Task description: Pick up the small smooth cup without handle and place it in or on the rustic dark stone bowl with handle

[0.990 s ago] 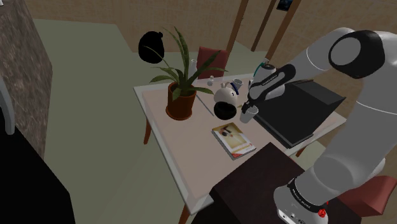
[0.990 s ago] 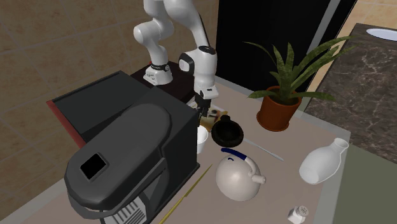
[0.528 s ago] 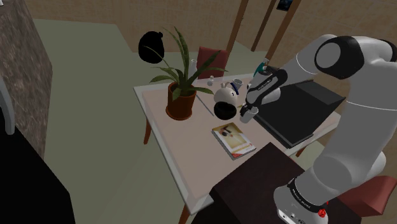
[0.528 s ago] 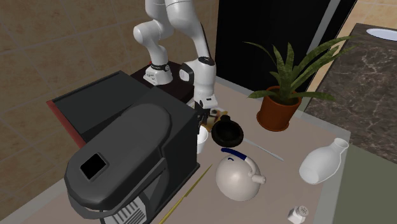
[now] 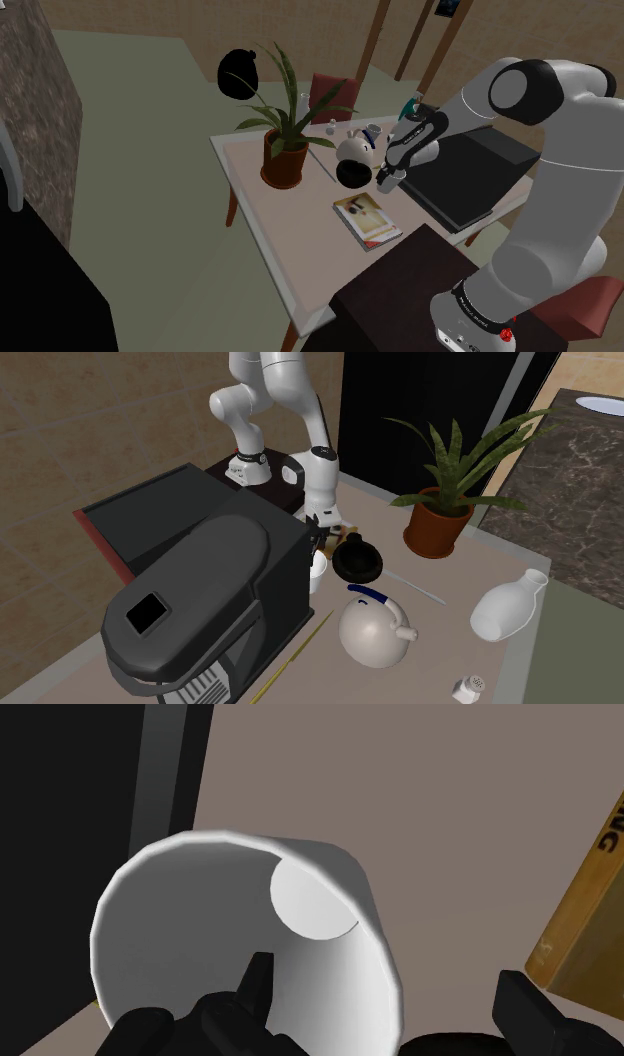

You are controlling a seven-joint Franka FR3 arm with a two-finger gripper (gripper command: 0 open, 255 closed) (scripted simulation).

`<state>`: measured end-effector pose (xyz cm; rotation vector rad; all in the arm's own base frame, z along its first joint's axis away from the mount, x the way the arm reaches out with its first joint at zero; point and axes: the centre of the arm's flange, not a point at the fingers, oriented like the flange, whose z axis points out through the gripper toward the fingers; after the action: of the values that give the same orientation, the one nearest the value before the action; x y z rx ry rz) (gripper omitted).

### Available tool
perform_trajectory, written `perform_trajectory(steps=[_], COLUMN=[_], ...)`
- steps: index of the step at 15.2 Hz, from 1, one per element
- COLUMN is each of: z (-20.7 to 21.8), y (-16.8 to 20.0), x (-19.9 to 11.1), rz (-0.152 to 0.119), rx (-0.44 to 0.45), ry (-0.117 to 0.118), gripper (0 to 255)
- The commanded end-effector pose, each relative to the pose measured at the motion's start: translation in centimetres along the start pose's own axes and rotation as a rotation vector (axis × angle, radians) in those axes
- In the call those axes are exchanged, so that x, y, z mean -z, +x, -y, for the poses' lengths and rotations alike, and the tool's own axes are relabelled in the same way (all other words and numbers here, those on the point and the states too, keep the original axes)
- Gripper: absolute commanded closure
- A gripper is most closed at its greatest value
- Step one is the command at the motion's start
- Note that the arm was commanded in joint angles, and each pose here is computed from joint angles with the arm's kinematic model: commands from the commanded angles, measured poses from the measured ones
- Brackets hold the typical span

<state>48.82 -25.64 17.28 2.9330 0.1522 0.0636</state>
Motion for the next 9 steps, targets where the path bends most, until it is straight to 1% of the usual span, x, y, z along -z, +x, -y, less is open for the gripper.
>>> perform_trajectory(steps=[1, 2, 9], z=[0.0, 0.0, 0.0], y=[0.0, 0.0, 0.0], x=[0.0, 0.0, -0.01], rz=[0.0, 0.0, 0.0], rx=[0.0, 0.0, 0.0], ry=[0.0, 0.0, 0.0], gripper=[0, 255, 255])
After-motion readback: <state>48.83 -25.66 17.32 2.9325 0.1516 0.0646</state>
